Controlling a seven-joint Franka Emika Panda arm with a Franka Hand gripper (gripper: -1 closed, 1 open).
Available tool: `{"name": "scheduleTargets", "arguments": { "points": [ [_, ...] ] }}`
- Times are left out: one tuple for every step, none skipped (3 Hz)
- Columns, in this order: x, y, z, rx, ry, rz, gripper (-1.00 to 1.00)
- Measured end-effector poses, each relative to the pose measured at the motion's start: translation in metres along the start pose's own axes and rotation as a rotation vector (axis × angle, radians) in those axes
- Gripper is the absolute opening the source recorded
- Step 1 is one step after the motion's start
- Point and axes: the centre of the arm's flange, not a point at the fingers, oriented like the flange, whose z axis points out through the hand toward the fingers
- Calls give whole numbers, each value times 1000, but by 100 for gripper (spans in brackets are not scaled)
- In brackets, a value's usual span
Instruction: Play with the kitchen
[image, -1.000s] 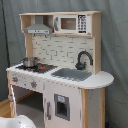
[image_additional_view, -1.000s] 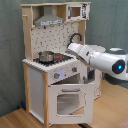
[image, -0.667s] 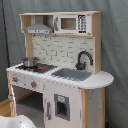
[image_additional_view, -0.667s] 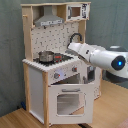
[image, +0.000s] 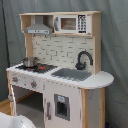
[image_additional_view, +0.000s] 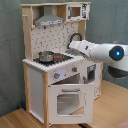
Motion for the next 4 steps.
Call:
{"name": "scheduleTargets", "arguments": {
  "points": [
    [-12, 5, 8, 83, -36, -35, 100],
    [-23, 7, 15, 174, -58, -67, 100],
    [-34, 5, 28, 291, -79, -102, 100],
    [-51, 1, 49, 429, -111, -134, 100]
  ]
}}
